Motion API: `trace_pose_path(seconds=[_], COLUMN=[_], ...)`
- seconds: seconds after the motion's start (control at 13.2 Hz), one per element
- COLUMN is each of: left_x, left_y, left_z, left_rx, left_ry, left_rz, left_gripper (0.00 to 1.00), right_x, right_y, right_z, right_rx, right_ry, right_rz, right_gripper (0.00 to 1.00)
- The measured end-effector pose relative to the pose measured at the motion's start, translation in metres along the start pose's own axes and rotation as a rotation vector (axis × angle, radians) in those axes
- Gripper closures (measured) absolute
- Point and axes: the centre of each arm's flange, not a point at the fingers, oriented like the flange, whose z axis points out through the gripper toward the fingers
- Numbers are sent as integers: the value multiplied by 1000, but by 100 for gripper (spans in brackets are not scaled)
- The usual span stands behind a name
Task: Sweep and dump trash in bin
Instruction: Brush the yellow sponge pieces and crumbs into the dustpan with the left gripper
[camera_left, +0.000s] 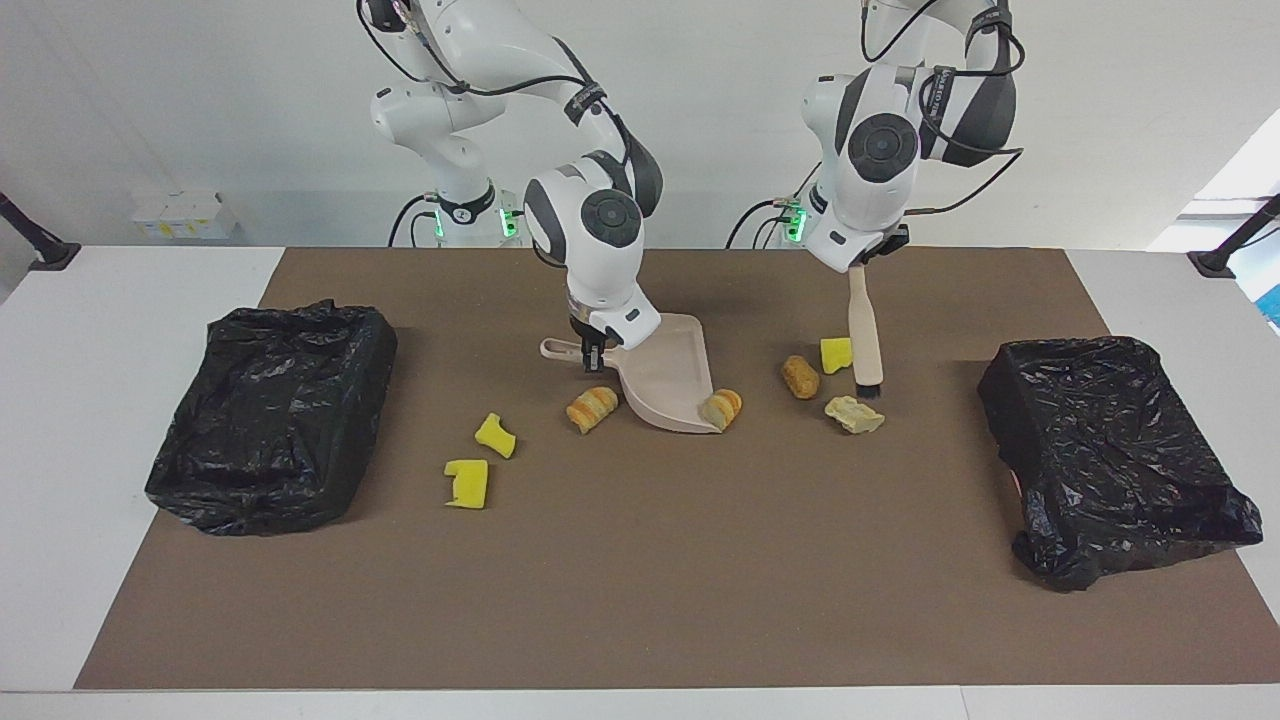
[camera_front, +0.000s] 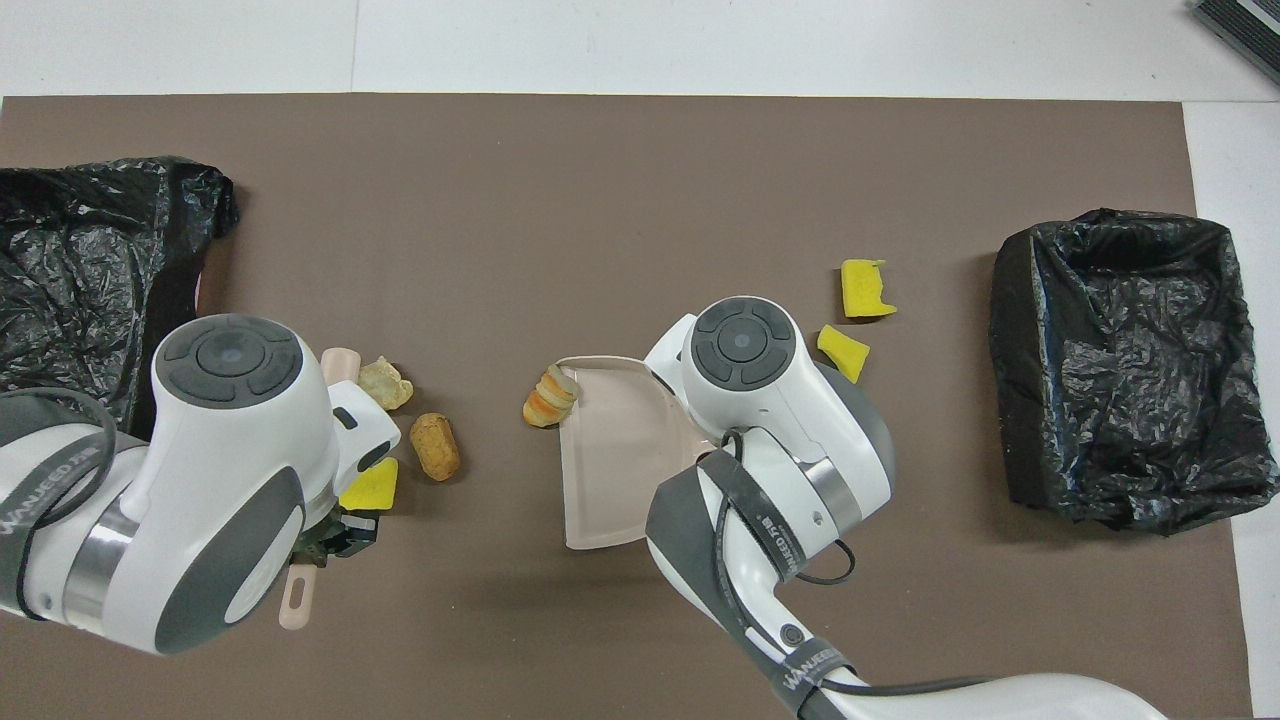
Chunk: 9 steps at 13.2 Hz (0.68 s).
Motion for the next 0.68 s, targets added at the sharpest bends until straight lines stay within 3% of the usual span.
trace_pose_path(seconds=[0.46, 0.68], left_x=[3, 6], left_y=[-51, -37], left_z=[73, 105], left_rx=[-56, -101], left_ry=[-6, 13], left_rz=[-186, -207], left_gripper=[74, 74], right_x=[0, 0], right_y=[0, 0], right_z=[0, 0], right_rx=[0, 0], right_ry=[0, 0], right_rz=[0, 0], right_gripper=[69, 69])
